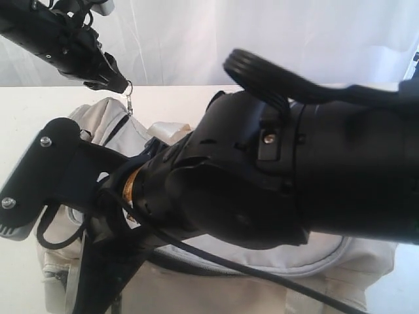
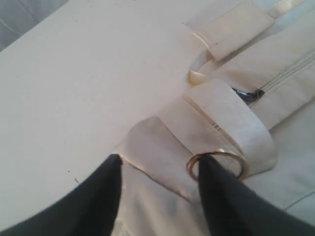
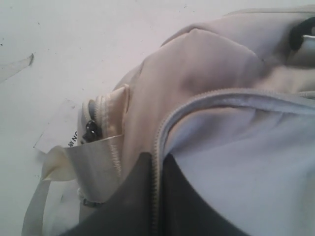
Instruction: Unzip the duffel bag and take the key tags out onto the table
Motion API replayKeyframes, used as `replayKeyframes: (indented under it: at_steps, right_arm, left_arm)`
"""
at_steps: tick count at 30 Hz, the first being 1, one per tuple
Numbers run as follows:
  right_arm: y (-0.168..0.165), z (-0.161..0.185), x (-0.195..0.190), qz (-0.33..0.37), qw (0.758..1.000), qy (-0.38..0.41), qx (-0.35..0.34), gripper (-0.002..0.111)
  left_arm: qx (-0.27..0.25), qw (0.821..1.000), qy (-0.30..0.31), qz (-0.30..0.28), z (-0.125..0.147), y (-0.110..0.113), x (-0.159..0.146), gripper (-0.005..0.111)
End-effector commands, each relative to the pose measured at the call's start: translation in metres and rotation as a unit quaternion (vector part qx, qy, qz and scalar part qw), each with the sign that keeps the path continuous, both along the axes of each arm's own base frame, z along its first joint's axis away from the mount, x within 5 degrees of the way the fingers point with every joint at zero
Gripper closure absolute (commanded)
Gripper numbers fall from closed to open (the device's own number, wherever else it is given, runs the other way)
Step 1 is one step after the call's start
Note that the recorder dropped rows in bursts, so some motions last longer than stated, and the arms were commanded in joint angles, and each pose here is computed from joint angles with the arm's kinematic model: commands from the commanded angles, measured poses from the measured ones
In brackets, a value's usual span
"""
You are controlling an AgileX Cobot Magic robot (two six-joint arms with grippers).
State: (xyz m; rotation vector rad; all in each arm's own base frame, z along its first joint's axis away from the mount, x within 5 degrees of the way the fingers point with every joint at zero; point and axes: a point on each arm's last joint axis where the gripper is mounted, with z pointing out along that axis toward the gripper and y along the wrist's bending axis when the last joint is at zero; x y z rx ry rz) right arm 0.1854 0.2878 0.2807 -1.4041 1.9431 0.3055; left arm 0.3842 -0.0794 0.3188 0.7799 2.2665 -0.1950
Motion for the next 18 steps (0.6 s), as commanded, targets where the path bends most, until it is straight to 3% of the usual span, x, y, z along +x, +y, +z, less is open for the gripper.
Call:
replayKeyframes:
  at_steps: [1,6,8,12,14,18]
  right_arm:
    - [0.0,-0.001,-0.003,-0.001,1.0,0.012,-0.003,0.108]
    - [0.0,-0.001,-0.003,-0.009,1.0,0.016,0.004,0.104]
    - [-0.001,0.001,-0.004,-0.01,1.0,0.018,0.002,0.095]
    - [-0.005,0.009,-0.006,-0.016,1.0,0.018,0.01,0.066]
    - [-0.01,0.018,-0.009,-0.017,1.0,0.014,0.018,0.057]
    - [-0.029,0.041,-0.02,-0.021,0.999,0.01,0.023,0.056]
  left_arm:
    - [0.001,1.0,-0.013,-0.007,0.022,0.003,-0.014,0.035]
    - [0.024,0.999,-0.031,-0.017,0.05,0.008,-0.039,0.034]
    - [0.035,0.999,-0.03,-0.021,0.062,0.011,-0.053,0.034]
    - [0.05,0.998,0.023,-0.023,0.075,0.017,-0.085,0.036]
    - [0.056,0.996,0.062,-0.029,0.079,0.019,-0.101,0.043]
    - [0.052,0.993,0.097,-0.029,0.088,0.023,-0.135,0.063]
